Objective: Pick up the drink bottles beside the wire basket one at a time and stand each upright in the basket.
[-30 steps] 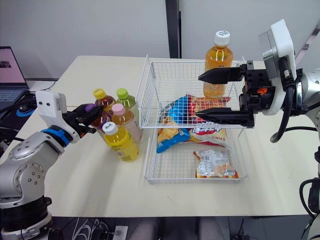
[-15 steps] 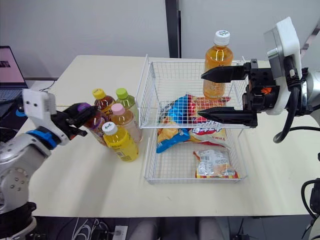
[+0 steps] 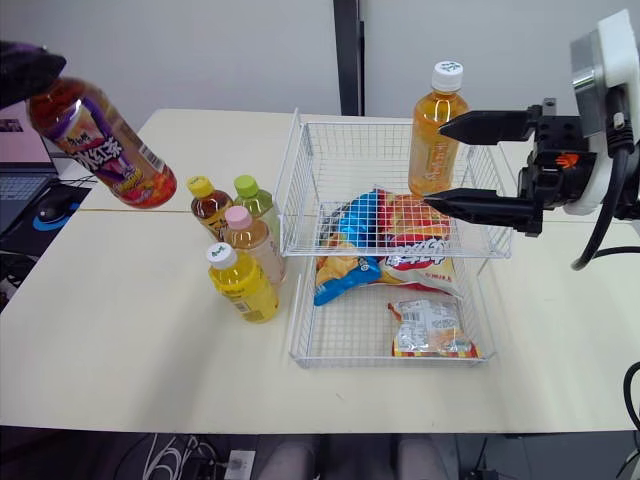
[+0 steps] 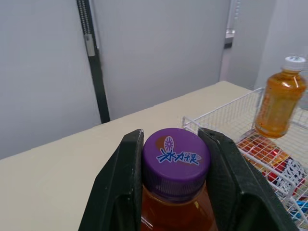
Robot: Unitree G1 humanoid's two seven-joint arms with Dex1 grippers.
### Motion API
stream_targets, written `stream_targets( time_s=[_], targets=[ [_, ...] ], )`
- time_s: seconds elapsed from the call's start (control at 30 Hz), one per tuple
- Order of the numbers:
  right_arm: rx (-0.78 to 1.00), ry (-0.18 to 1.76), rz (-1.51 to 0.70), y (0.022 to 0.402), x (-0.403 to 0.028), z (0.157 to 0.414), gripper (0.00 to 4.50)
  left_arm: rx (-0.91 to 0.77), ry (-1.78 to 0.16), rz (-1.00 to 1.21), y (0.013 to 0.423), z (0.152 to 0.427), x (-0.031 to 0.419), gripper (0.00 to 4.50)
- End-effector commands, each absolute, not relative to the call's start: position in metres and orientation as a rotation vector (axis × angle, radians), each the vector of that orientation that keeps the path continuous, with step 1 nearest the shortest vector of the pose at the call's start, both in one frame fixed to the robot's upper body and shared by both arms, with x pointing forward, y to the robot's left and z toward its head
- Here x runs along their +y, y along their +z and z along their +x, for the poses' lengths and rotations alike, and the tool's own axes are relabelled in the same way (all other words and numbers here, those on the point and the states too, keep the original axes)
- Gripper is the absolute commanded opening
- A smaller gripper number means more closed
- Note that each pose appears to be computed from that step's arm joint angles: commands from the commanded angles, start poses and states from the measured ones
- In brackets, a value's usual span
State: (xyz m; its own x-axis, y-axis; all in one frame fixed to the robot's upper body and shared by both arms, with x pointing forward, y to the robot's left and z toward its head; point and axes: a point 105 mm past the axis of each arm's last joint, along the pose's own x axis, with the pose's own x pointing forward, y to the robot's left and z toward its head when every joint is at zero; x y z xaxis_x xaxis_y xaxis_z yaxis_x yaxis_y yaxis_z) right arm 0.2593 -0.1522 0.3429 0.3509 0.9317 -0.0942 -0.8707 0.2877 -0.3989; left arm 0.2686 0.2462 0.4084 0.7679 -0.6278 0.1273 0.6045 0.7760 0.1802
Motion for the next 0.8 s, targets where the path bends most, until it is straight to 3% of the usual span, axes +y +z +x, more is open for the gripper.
stream_targets(
  time_s=[0.03, 0.37, 0.57, 0.8],
  targets=[
    [-0.217, 1.173, -0.449, 0.353, -0.156, 0.251, 4.5, -0.306, -0.737, 0.172, 0.446, 0.264, 0.233, 1.36],
    [-0.205, 1.034, -0.43, 0.356, -0.178, 0.242, 4.5, -0.359, -1.093, 0.18, 0.497, 0.303, 0.143, 1.36],
    [-0.202, 0.974, -0.429, 0.356, -0.182, 0.238, 4.5, -0.264, -1.236, 0.221, 0.472, 0.334, 0.093, 1.36],
    [-0.208, 0.936, -0.424, 0.351, -0.181, 0.233, 4.5, -0.225, -1.242, 0.207, 0.435, 0.371, 0.052, 1.36]
  ],
)
